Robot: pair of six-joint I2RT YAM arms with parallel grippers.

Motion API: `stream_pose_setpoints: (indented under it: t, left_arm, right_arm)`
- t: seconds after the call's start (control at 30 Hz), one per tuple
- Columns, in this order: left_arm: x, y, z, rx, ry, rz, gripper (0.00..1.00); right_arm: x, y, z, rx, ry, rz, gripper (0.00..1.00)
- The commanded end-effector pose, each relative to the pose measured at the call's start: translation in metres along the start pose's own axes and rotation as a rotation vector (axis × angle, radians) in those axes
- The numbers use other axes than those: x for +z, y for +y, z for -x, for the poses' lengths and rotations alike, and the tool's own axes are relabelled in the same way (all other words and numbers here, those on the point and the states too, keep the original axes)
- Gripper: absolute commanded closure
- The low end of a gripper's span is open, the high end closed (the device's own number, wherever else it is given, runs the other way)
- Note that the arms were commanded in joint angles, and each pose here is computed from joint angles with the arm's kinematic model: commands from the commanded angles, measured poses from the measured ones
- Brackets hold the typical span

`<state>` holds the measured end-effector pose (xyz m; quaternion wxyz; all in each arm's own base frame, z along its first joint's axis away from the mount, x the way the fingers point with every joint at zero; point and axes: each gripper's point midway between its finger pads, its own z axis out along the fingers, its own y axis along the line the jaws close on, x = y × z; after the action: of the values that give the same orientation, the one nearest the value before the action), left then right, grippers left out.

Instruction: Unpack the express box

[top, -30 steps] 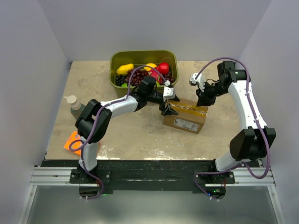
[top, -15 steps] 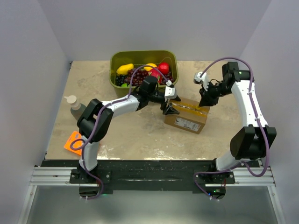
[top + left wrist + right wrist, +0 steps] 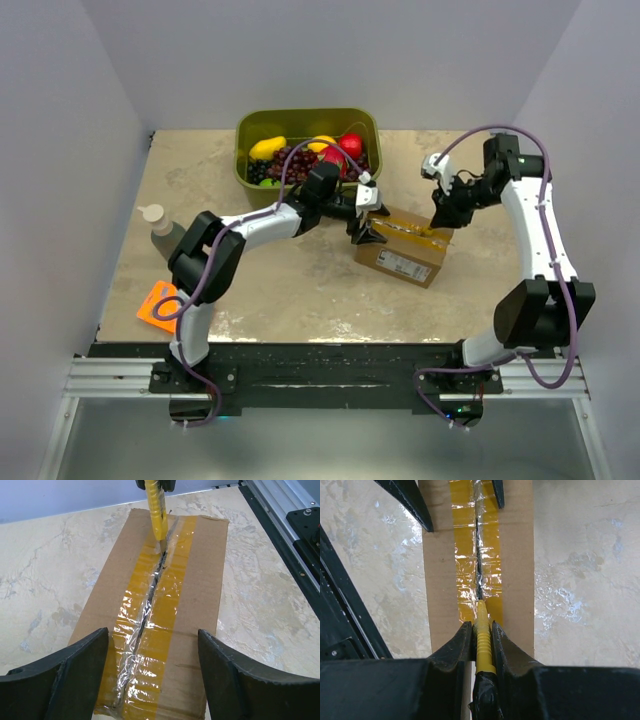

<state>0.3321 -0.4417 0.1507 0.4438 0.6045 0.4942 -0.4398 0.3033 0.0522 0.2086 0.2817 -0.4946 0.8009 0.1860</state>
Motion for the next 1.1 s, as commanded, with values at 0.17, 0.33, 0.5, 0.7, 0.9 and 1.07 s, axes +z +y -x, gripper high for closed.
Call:
stream_pose_setpoints:
  t: [0.17, 0.33, 0.5, 0.7, 0.9, 1.07]
  left_arm:
    - [-0.010, -0.008, -0.102, -0.203, 0.247, 0.067, 0.26]
    - [-0.010, -0.009, -0.104, -0.207, 0.256, 0.069, 0.26]
    - [-0.011, -0.009, -0.108, -0.215, 0.263, 0.070, 0.26]
    - [-0.009, -0.004, -0.110, -0.220, 0.269, 0.077, 0.26]
    - [-0.005, -0.002, -0.112, -0.230, 0.270, 0.079, 0.27]
    - [-0.006, -0.001, -0.114, -0.238, 0.275, 0.087, 0.27]
  right_arm:
    - [-0.030, 0.013, -0.042, 0.079, 0.176, -0.039, 1.00]
    - [-0.019, 0.025, -0.056, 0.115, 0.183, -0.035, 1.00]
    - [-0.028, 0.022, -0.058, 0.104, 0.197, -0.085, 1.00]
    - [-0.051, 0.010, -0.056, 0.113, 0.207, -0.116, 1.00]
    - [-0.054, 0.015, -0.075, 0.142, 0.240, -0.090, 1.00]
    - [-0.048, 0.032, -0.078, 0.199, 0.224, -0.072, 1.00]
